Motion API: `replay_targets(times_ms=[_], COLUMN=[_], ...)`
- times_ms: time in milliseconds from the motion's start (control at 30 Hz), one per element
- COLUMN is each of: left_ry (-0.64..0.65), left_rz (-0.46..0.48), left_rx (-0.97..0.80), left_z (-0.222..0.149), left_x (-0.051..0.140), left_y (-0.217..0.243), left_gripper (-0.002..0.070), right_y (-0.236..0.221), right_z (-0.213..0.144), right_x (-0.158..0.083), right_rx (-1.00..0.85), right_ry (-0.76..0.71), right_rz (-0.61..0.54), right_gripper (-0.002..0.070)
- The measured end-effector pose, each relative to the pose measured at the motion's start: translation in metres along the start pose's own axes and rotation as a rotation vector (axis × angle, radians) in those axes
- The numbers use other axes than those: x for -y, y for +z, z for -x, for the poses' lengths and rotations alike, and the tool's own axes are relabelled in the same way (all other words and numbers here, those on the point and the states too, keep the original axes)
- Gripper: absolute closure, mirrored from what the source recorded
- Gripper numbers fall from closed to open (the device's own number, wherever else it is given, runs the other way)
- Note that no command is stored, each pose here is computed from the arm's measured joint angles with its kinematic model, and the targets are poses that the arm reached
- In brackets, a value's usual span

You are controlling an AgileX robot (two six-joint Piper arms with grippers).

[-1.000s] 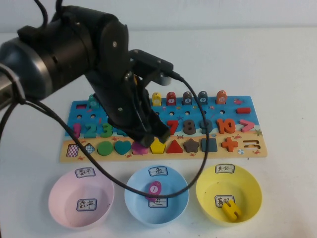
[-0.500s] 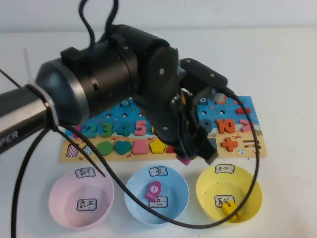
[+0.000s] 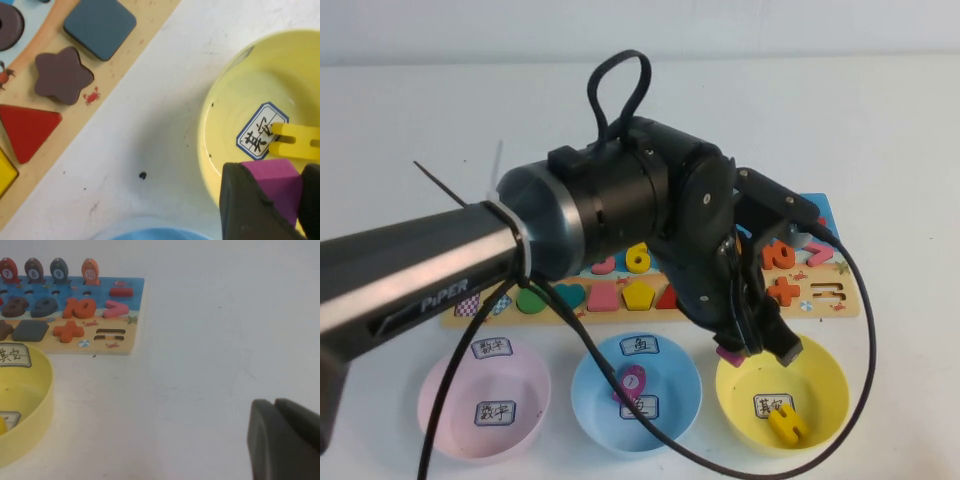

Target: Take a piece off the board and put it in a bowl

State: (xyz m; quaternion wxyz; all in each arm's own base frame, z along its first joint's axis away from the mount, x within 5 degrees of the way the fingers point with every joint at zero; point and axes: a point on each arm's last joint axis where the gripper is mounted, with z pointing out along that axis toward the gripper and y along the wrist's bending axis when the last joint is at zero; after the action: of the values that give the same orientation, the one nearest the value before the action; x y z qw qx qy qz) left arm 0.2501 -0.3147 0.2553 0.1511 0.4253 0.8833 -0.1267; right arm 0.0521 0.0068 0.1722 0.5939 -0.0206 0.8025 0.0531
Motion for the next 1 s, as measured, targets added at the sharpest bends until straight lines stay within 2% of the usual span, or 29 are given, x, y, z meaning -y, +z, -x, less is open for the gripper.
replay_targets(times_ms=[400,1000], left_ry=[0.078,0.082], left_rz=[-0.028,-0.011], left_rx=[-0.075,-0.064], left_z=[-0.004,-0.002], left_x=[0.018,0.014], left_y=[0.033,0.058], left_gripper=[0.0484,0.0484], right_y=[0.0,0.0], right_z=[0.0,0.0], right_x=[0.0,0.0], right_rx=[0.0,0.0], right_ry=[0.0,0.0], right_rz=[0.0,0.0], right_gripper=[0.0694,0.0694])
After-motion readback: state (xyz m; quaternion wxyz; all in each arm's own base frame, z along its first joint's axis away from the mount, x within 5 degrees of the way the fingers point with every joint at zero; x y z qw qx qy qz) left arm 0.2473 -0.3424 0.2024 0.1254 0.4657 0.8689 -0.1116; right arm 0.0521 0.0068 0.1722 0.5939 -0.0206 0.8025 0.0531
